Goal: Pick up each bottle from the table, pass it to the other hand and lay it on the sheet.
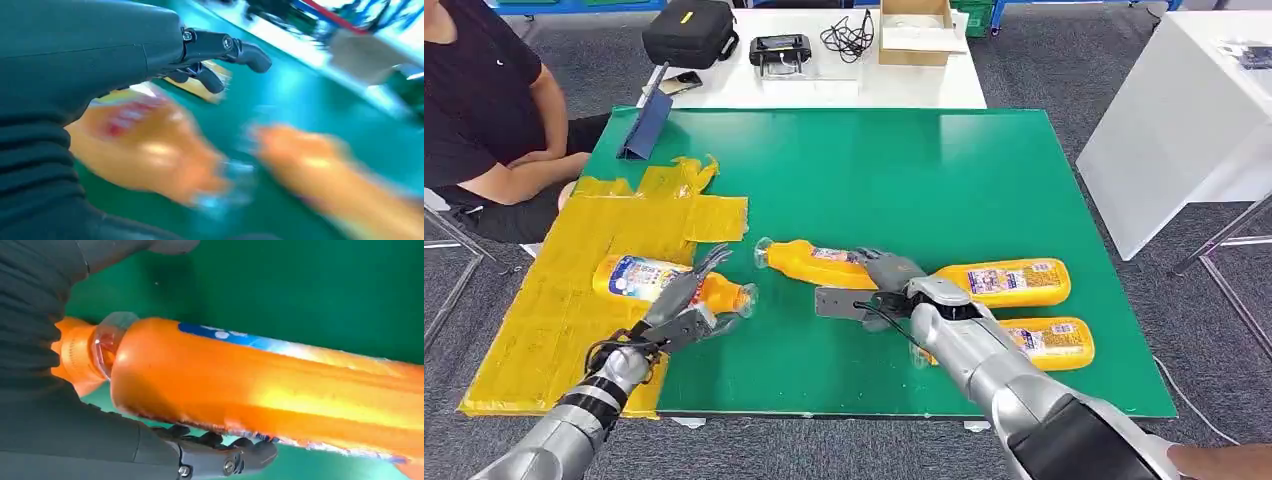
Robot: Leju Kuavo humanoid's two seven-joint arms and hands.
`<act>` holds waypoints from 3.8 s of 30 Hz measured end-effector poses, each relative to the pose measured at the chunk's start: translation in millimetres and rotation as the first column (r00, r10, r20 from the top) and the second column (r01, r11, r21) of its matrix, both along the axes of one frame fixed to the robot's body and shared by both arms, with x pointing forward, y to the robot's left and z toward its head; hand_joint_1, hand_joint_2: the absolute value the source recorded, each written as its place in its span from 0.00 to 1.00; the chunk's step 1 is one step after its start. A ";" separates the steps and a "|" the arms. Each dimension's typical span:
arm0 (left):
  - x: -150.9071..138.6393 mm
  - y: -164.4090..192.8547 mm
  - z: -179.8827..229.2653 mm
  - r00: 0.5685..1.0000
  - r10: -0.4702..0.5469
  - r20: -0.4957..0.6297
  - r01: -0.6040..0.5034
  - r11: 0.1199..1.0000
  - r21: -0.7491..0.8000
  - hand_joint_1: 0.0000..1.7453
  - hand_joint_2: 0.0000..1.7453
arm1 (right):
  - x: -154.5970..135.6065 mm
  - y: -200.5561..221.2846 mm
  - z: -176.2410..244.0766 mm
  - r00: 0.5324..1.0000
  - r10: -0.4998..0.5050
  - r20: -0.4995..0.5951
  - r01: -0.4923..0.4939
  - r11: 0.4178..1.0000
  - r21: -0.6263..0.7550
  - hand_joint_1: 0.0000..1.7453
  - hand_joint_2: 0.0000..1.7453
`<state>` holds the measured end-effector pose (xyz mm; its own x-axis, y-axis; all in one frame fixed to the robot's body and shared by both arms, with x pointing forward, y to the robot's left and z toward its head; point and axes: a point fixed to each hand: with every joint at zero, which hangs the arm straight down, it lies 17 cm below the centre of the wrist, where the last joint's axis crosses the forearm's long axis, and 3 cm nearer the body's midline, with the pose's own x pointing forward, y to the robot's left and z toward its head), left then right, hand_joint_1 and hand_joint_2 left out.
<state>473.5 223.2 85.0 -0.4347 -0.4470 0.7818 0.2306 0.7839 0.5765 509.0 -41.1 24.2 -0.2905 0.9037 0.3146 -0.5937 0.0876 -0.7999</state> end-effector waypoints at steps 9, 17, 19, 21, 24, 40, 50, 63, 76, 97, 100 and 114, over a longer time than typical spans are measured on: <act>-27.8 -56.3 54.7 0.982 -0.174 0.076 0.185 0.968 -0.170 0.00 0.00 | 6.3 -35.7 -14.3 0.994 -0.086 0.065 0.098 0.970 -0.223 0.00 1.00; -35.5 -68.7 73.6 0.969 -0.226 0.103 0.243 0.947 -0.212 0.00 0.00 | -8.3 -58.5 -42.0 0.978 -0.200 -0.059 0.187 0.967 -0.172 1.00 1.00; -35.0 -68.8 76.3 0.968 -0.225 0.108 0.244 0.945 -0.218 0.00 0.00 | -6.4 -61.9 -41.8 0.974 -0.217 -0.064 0.206 0.967 -0.149 1.00 1.00; -34.5 -67.0 78.6 0.969 -0.220 0.109 0.240 0.941 -0.237 0.00 0.00 | -4.0 -65.5 -41.5 0.967 -0.246 -0.066 0.238 0.965 -0.109 1.00 1.00; -33.4 -65.3 84.5 0.970 -0.215 0.115 0.238 0.933 -0.270 0.00 0.00 | -2.2 -67.0 -41.1 0.959 -0.273 -0.074 0.269 0.961 -0.057 1.00 1.00; -20.9 -34.8 98.2 0.991 -0.054 0.124 0.102 0.903 -0.418 0.00 0.00 | 38.3 -78.1 36.6 0.875 -0.476 0.092 0.327 0.721 0.611 1.00 1.00; -16.8 -27.6 101.2 0.993 -0.012 0.115 0.064 0.884 -0.464 0.00 0.00 | 39.6 -88.9 40.5 0.847 -0.527 0.069 0.352 0.653 0.671 1.00 1.00; -36.3 -1.8 75.6 0.973 -0.200 -0.117 -0.012 0.460 -0.888 0.00 1.00 | 5.4 -16.2 156.9 0.857 -0.455 0.243 -0.050 0.395 0.917 1.00 1.00; -75.1 -23.7 79.8 0.961 -0.259 -0.100 0.008 0.385 -0.923 0.00 1.00 | -92.1 113.3 166.7 0.902 -0.156 0.403 -0.290 0.474 0.831 1.00 1.00; -91.1 -28.7 101.5 0.962 -0.272 -0.019 0.086 0.370 -0.925 0.00 1.00 | -122.1 151.6 129.6 0.962 0.011 0.274 -0.245 0.480 0.842 1.00 1.00; -91.4 -28.8 102.3 0.962 -0.273 -0.016 0.089 0.369 -0.925 0.00 1.00 | -122.4 153.0 128.5 0.963 0.015 0.269 -0.243 0.481 0.843 1.00 1.00; -96.0 -30.0 103.6 0.962 -0.275 -0.009 0.099 0.377 -0.921 0.00 1.00 | -121.5 151.3 122.7 0.967 0.012 0.254 -0.227 0.487 0.843 1.00 1.00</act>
<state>377.5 193.2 188.6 -0.2620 0.6420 0.7205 0.4471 0.7424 -0.4990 387.5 110.2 146.9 -0.5218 0.1625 0.8374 -0.5033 0.7340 -0.4560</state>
